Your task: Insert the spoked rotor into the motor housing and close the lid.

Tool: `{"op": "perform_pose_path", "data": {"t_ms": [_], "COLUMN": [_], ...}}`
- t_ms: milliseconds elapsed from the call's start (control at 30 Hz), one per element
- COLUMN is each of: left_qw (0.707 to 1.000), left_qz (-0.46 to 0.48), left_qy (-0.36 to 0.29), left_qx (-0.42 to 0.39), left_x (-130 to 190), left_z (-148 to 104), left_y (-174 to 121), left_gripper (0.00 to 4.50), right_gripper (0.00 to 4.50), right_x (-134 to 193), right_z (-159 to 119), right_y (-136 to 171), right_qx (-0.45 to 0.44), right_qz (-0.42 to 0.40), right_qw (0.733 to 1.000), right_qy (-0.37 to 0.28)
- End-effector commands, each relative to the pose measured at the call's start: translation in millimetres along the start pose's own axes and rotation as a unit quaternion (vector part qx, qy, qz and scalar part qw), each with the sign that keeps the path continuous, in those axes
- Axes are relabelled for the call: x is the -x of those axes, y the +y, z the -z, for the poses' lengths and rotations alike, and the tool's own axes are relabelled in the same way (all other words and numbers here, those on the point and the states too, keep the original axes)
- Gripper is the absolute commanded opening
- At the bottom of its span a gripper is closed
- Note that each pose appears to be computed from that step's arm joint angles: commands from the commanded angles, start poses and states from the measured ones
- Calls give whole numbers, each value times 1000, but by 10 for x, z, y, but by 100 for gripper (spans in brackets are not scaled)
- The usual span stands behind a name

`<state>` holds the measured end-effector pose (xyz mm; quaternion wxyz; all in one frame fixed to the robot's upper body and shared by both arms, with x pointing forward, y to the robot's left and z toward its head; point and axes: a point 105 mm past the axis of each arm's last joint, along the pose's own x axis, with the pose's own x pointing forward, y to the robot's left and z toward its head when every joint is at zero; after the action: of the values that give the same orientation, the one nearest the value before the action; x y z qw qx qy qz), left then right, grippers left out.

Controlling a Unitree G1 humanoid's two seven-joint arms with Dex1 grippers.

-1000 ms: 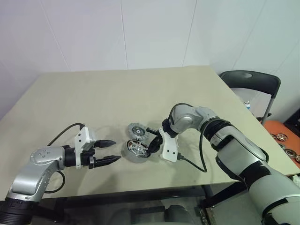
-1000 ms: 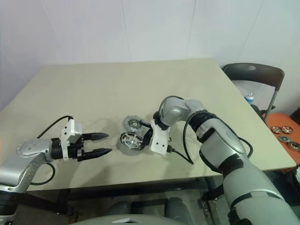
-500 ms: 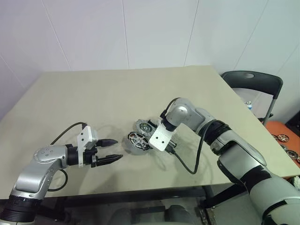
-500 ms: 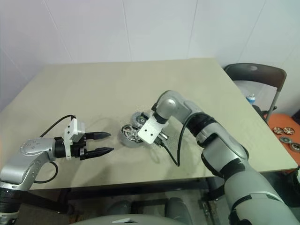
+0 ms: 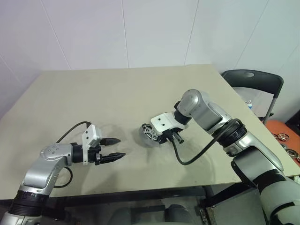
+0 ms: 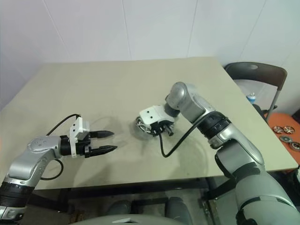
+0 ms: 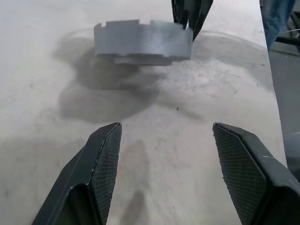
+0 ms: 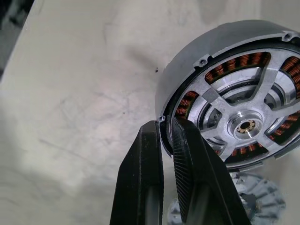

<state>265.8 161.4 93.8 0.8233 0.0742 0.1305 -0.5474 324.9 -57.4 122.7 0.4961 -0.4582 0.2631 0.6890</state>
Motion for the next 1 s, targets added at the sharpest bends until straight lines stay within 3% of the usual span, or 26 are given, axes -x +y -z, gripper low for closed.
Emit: {"op": "perform_pose_path", "data": {"t_ms": [33,400,700,833,1000], "left_qw": [1000,1000,1000,1000,1000], "left_qz": [3,0,-12,-13,-11], "left_qy": [-10,-13,-14,-14,-12], "left_qx": [-19,-18,-12,-9,-7], "left_x": [-20,-42,-24,-26,-8], "left_z": [-79,-69,-55,-68,-79], "left_y": [14,-36,-103,-117,-84], "left_gripper": [332,332,332,332,332], "right_gripper": [15,15,15,122,122], "right_x": [-19,-415,-541,-540,-440], "right_z": [-111,-272,-303,-363,-483], "right_y": [-47,-183,-300,-344,-343], "right_qx": [-48,-206,-185,-219,-200], "right_qz": [12,4,16,22,8], "right_qw": [999,978,983,975,979], "right_qy": [-5,1,-2,-14,-30]}}
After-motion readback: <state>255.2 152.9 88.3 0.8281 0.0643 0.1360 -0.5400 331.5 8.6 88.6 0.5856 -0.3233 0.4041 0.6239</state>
